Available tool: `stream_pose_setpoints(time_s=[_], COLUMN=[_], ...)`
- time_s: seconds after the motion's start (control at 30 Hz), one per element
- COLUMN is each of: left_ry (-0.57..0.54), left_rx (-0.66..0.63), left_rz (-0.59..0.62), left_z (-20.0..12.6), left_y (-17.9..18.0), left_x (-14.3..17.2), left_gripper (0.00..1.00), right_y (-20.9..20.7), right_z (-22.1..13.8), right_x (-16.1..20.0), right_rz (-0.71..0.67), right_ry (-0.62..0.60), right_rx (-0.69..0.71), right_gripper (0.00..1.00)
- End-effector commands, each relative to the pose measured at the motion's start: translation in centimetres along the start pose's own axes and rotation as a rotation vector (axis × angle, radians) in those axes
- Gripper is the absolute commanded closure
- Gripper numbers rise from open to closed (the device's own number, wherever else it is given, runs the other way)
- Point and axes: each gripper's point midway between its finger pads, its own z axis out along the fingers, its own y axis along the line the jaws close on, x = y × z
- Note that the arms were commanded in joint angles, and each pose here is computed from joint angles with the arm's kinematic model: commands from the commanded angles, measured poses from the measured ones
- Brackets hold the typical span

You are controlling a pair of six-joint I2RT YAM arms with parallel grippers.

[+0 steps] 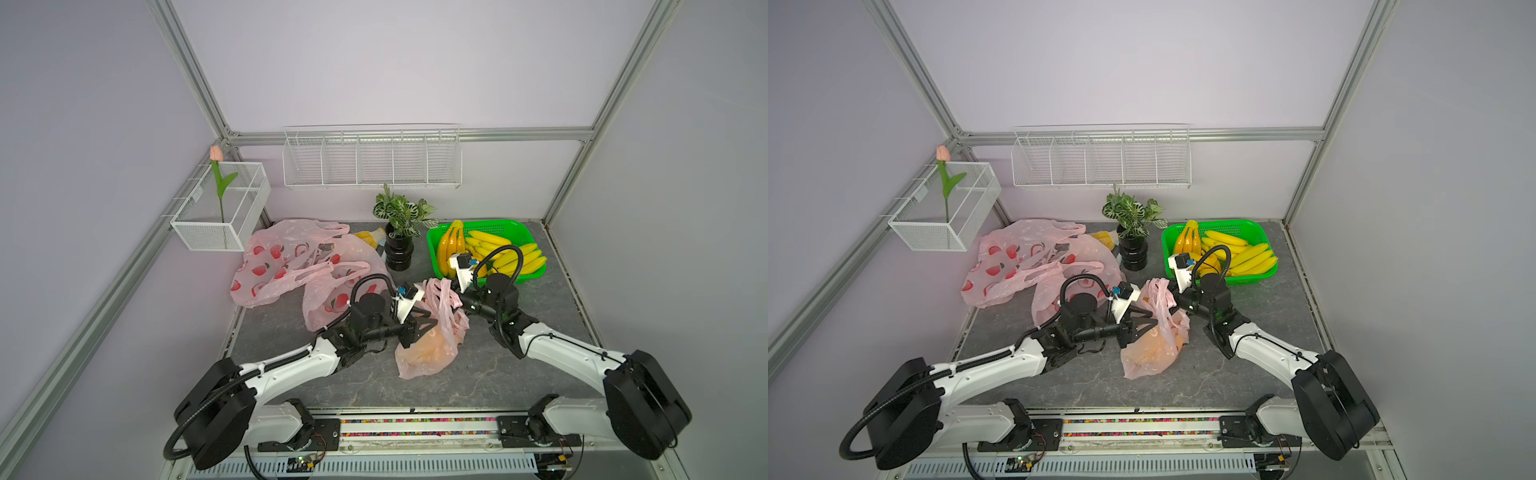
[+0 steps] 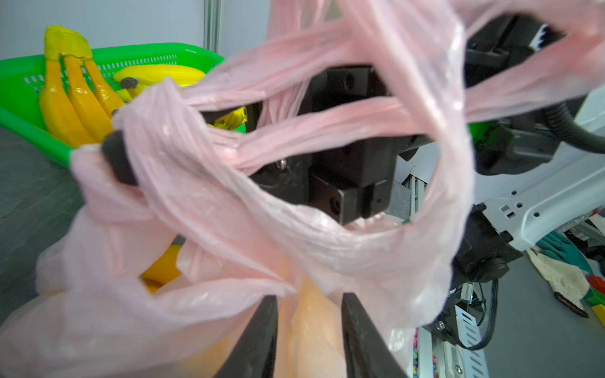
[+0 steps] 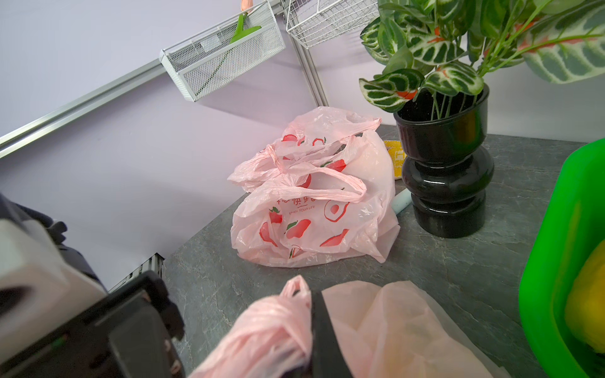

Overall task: Place the banana into a plastic bag & tie a knot
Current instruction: Cross the plastic bag at the center of the board.

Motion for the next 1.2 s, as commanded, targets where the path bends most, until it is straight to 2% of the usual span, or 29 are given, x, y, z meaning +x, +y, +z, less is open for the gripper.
stream_pose_setpoints(time_s=[0.0,0.1,0.23,0.37,0.7,0.87,1.03,1.17], left_ry=[0.017,-0.058,-0.168,-0.137,-0.144,-0.148,-0.159,-0.175], left_rx=[-0.105,-0.281,-0.297,-0.257,-0.157,-0.138,-0.160,-0.163], left_rz=[-0.050,-0.109,-0.128,-0.151,-0.295,-0.311,-0.327,-0.346], left_z=[-2.1,-5.1,-6.9,-5.1,-1.3,-0.8,-0.6,-0.6], left_y=[1.0,3.0,3.4,3.5,3.8,3.8,4.5,4.7], left_x=[1.3,-0.5,-4.3,-5.7,-6.0,-6.2,-6.0,-6.1], left_gripper=[0.55,0.54,0.61,0.74,0.75,0.82,0.81,0.75], right_y=[0.5,0.7,0.9,0.9,1.6,1.8,2.1,2.3], right_z=[-0.2,-0.1,-0.1,-0.1,0.0,-0.1,0.0,0.0], right_x=[0.3,0.3,0.4,0.4,0.6,0.7,0.9,1.0], right_rz=[-0.007,-0.019,-0.030,-0.032,-0.030,-0.036,-0.039,-0.042], right_ry=[-0.002,0.007,0.018,0.019,0.015,0.008,0.006,0.003], right_rx=[-0.039,-0.052,-0.061,-0.063,-0.101,-0.113,-0.137,-0.153], right_gripper=[0.93,0.93,0.93,0.94,0.93,0.93,0.93,0.93])
